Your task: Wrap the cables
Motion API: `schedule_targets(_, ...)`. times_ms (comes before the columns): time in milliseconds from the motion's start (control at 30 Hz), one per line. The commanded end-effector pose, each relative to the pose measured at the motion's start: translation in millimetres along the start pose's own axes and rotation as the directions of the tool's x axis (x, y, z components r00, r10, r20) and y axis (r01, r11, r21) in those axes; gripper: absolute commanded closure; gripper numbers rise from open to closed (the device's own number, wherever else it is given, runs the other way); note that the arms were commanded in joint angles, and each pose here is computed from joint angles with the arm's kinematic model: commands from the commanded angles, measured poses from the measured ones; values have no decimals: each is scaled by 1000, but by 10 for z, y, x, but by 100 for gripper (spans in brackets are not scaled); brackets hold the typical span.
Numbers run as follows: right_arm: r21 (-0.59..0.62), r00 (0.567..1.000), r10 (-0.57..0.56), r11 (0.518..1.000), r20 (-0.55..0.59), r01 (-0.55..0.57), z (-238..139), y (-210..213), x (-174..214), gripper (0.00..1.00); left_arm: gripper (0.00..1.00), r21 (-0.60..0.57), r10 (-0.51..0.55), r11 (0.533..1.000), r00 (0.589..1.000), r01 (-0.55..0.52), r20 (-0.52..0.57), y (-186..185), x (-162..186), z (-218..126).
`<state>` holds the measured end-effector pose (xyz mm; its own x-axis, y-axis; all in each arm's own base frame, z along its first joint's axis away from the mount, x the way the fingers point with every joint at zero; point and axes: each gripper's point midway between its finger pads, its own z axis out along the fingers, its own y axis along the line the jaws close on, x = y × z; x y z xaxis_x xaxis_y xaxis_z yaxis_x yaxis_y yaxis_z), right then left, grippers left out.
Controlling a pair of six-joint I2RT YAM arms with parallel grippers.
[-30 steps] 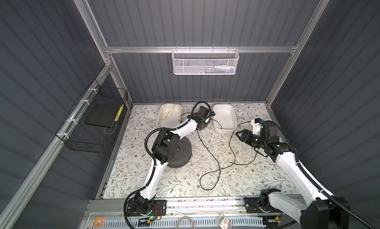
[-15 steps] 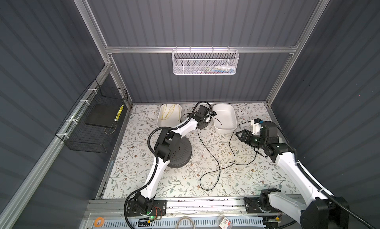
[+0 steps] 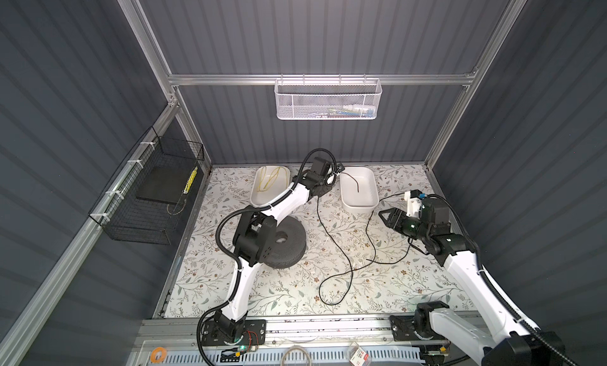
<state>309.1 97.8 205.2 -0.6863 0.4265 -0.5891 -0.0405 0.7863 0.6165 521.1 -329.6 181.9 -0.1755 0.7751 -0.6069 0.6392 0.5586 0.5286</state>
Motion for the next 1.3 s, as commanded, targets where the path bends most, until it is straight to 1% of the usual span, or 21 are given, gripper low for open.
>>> schedule_targets(0, 1, 1000, 6, 1000, -3, -6, -25, -15, 46, 42, 100, -38, -72, 997, 997, 74, 41, 269, -174, -380)
schedule_targets(133, -14, 1000, 10, 1000, 1, -10, -44, 12, 48, 43, 100, -51, -108, 992, 991, 112, 78, 410, -297, -682)
schedule_targets(167, -18, 1000, 10, 1000, 4, -10, -58, 28, 43, 43, 100, -56, -131, 989, 987, 136, 94, 460, -340, -778)
schedule_targets(233, -28, 1000, 9, 1000, 2, -9, -75, 54, 42, 43, 100, -51, -178, 981, 975, 186, 132, 540, -442, -978)
schedule_targets(333, -24, 1000, 1, 1000, -18, -1, -71, 45, 92, 42, 100, 2, -272, 960, 938, 278, 213, 632, -665, -1339)
schedule_targets(467, 60, 997, 17, 998, -81, -12, 11, -176, 318, 38, 100, 2, -357, 929, 892, 371, 276, 863, -847, -1792)
schedule_targets(500, 114, 996, 21, 993, -82, -12, 43, -300, 372, 37, 100, 0, -372, 921, 883, 389, 286, 918, -877, -1900)
schedule_targets(600, 146, 986, 38, 989, -162, -14, 181, -441, 656, 36, 100, -8, -398, 907, 863, 421, 312, 1033, -917, -2179)
schedule_targets(700, 190, 972, 39, 982, -231, 6, 340, -563, 905, 36, 100, -8, -410, 899, 848, 438, 336, 1092, -925, -2406)
schedule_targets(800, 241, 964, 89, 970, -250, -27, 488, -748, 1051, 38, 100, -4, -419, 893, 833, 451, 361, 1131, -929, -2596)
schedule_targets(900, 261, 958, 108, 965, -264, -37, 614, -854, 1130, 39, 100, 6, -423, 891, 823, 455, 380, 1146, -933, -2751)
schedule_targets(967, 250, 945, 109, 968, -308, -31, 713, -867, 1208, 43, 100, 2, -422, 889, 818, 457, 391, 1165, -923, -2828)
schedule_targets(1033, 246, 936, 111, 969, -333, -27, 793, -881, 1276, 51, 100, -3, -419, 889, 817, 457, 397, 1172, -909, -2877)
schedule_targets(1067, 252, 935, 111, 967, -336, -24, 809, -891, 1292, 60, 100, -4, -418, 890, 817, 457, 396, 1172, -900, -2890)
schedule_targets(1100, 254, 939, 110, 967, -327, -25, 801, -889, 1286, 74, 100, -6, -416, 891, 820, 455, 394, 1170, -888, -2900)
schedule_targets(1167, 255, 955, 97, 967, -281, -23, 735, -845, 1191, 93, 100, -23, -412, 890, 825, 455, 386, 1187, -855, -2920)
schedule_targets(1200, 257, 965, 85, 966, -250, -18, 670, -804, 1104, 100, 100, -38, -409, 889, 829, 457, 382, 1210, -835, -2933)
schedule_targets(1267, 252, 981, 39, 968, -192, 11, 519, -669, 870, 100, 100, -81, -409, 880, 832, 469, 375, 1281, -781, -2975)
